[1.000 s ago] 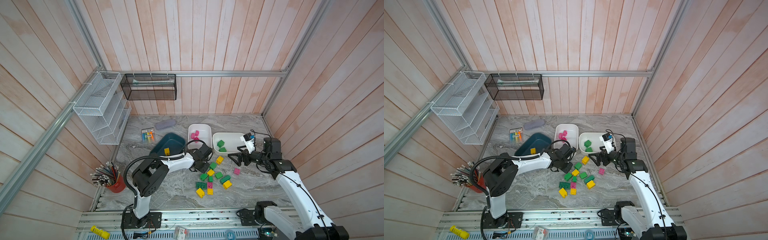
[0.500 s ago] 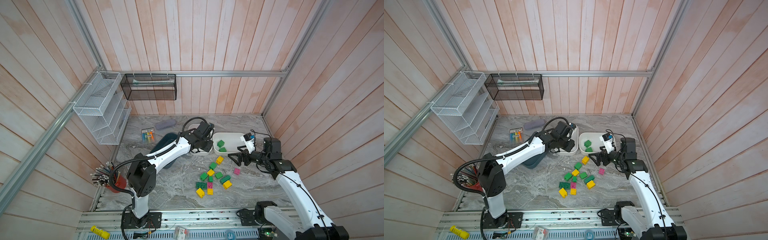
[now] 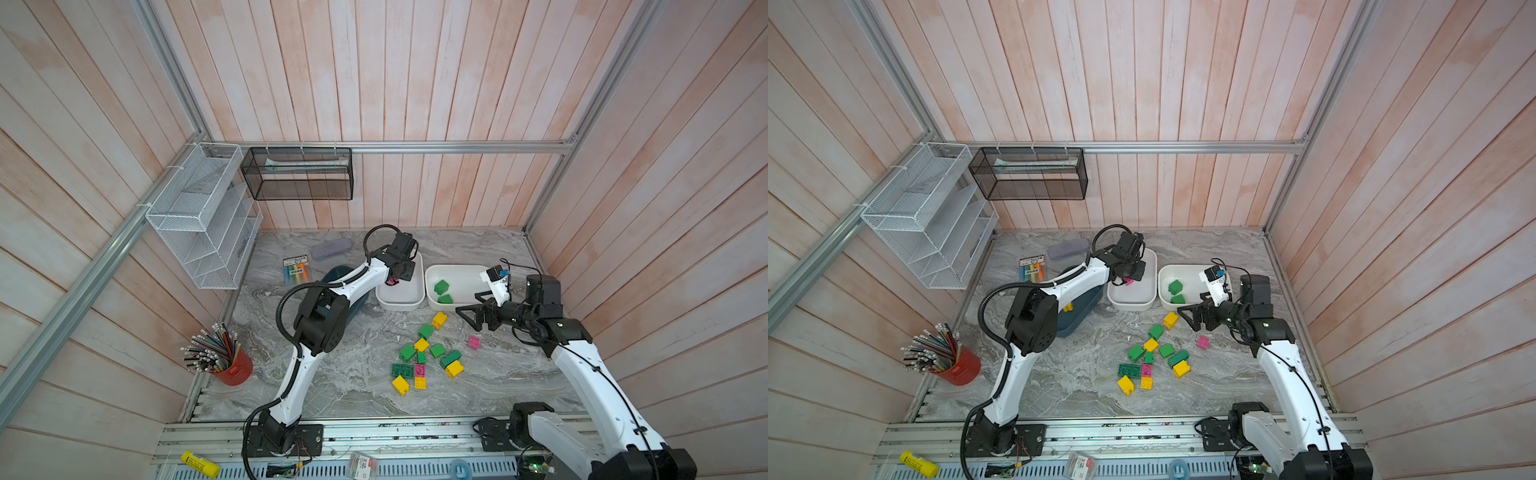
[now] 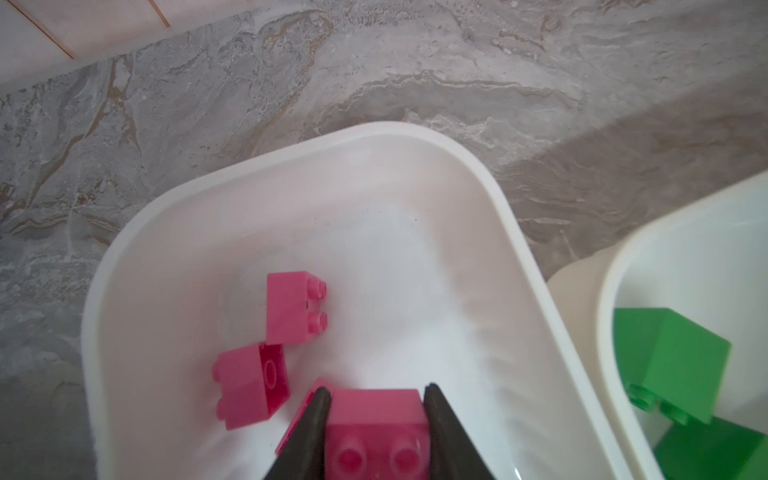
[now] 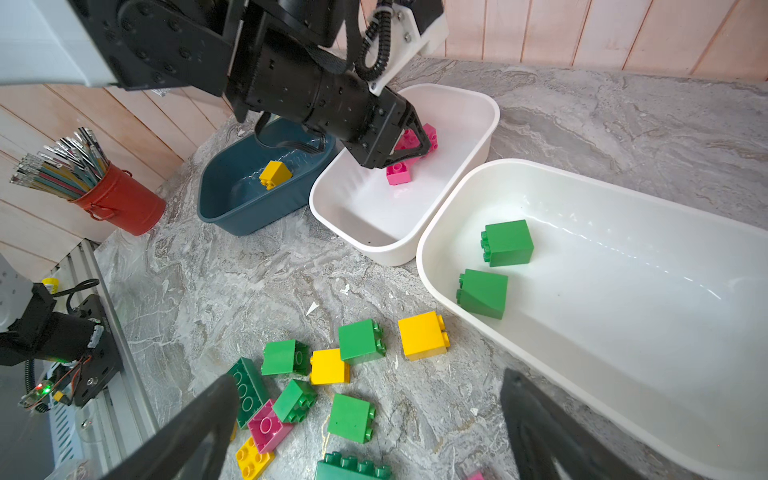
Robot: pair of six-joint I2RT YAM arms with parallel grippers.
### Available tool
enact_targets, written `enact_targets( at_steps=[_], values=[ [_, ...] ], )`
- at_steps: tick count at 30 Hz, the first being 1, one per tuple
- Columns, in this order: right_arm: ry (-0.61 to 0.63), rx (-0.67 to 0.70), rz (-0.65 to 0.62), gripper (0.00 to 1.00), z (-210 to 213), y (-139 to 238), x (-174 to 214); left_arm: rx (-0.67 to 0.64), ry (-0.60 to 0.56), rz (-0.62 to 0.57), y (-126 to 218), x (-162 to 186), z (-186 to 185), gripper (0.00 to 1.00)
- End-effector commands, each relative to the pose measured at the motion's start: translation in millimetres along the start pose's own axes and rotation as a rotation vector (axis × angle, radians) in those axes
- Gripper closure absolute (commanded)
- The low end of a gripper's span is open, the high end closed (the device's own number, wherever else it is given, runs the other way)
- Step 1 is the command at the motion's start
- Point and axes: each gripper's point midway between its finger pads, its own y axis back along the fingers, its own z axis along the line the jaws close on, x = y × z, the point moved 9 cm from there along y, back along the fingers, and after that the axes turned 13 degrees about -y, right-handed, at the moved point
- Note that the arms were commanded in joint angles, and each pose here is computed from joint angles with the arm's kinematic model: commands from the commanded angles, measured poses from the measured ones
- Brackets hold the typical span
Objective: Sort the legos into containers by color
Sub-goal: 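Carry the pink brick over the smaller white tub and release it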
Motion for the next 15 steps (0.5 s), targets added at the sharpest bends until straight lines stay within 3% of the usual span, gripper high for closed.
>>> enact_targets(
  at_steps=[1, 5, 8, 15],
  values=[
    [0.002, 0.011, -0.013, 0.02, 0.0, 1.6, -6.8, -0.038, 0.022, -0.102, -3.6, -22.4, 5.4, 0.62],
    [0.004, 0.012, -0.014, 0.02, -0.1, 1.8, -8.7, -0.018, 0.022, -0.096, -5.6, -27.8, 3.9, 0.45],
    [0.008, 0.011, -0.016, 0.02, 0.5, 2.1, -10.0, 0.014, 0.024, -0.113, 11.6, -35.6, 3.7, 0.3],
    [0.009, -0.002, -0.017, 0.02, 1.7, 2.5, -9.4, 0.168, 0.016, -0.072, 92.9, -34.6, -13.0, 0.26]
  ],
)
